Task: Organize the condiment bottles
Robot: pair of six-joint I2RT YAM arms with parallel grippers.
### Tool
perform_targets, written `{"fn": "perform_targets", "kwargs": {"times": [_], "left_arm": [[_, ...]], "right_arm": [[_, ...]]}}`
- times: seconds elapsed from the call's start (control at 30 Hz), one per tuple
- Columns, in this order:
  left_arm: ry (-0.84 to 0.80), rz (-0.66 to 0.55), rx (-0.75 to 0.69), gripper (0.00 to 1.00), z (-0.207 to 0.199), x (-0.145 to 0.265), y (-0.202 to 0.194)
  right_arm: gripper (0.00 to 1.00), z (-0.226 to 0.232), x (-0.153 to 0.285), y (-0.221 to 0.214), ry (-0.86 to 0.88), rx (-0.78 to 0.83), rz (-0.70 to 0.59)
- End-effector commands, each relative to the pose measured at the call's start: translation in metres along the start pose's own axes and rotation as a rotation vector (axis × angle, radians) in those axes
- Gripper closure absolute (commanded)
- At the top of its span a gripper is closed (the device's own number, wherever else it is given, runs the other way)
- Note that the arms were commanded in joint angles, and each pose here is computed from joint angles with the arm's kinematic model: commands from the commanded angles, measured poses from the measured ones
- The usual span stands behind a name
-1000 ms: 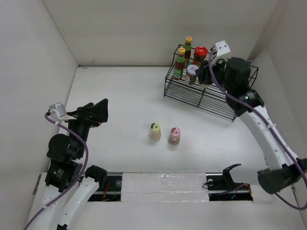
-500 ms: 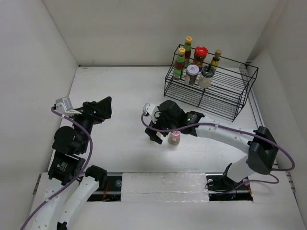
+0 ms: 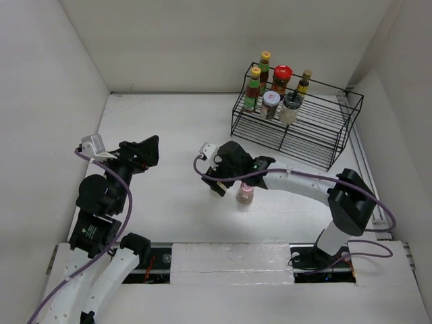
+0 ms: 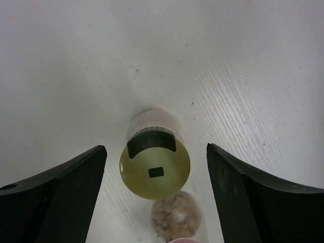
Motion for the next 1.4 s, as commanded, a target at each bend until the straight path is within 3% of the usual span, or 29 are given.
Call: {"fn": "perform_targets", "kwargs": {"times": [0.0, 0.13, 0.2, 0.37, 0.47, 0.57, 0.87, 1.0, 1.13, 1.37], "left_arm": [[-0.034, -0.042, -0.003, 0.13, -0.010, -0.001, 0.014], [-0.036, -0.030, -0.006, 0.13, -0.009, -0.001, 0.010], [-0.036, -0.029, -0.006, 0.13, -0.009, -0.001, 0.010], [-0.043, -0.024, -0.006, 0.13, -0.010, -0.001, 0.009], [-0.043, -0.024, -0.006, 0.13, -0.010, -0.001, 0.009], [-0.050, -0.018, -0.006, 0.13, -0.011, -0.001, 0.008], [-0.056, -0.025, -0.004, 0.13, -0.012, 0.001, 0.010], [-0.069, -0.027, 0.007, 0.13, -0.015, 0.001, 0.011], [-0.077, -0.020, 0.007, 0.13, -0.016, 0.002, 0.010], [-0.070, -0.026, 0.007, 0.13, -0.015, 0.001, 0.011]], "right_arm": [[0.17, -0.011, -0.006, 0.015, -0.046, -0.010, -0.056], [0.44, -0.015, 0.001, 0.022, -0.057, -0.034, -0.094], [0.50, -0.019, 0.011, 0.037, -0.077, -0.031, -0.141], [0.51, -0.050, 0.093, 0.095, -0.212, -0.060, -0.351], [0.52, -0.096, 0.151, 0.107, -0.350, -0.105, -0.430], [0.53, -0.144, 0.194, 0.095, -0.486, -0.173, -0.430], [0.53, -0.227, 0.289, -0.001, -0.828, -0.422, -0.331], [0.53, -0.260, 0.307, -0.034, -0.878, -0.496, -0.314], [0.53, -0.289, 0.318, -0.032, -0.889, -0.498, -0.360], [0.52, -0.304, 0.271, -0.046, -0.806, -0.542, -0.283]]}}
Point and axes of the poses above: each gripper's point midway between its finger pads, its own x axis back along the fingers, its own z axis along the line the jaws close on, y = z × x, the point moved 2 cm from there along x, back along the fingers, and after that the axes turned 4 degrees about x, right-handed, at the moved point
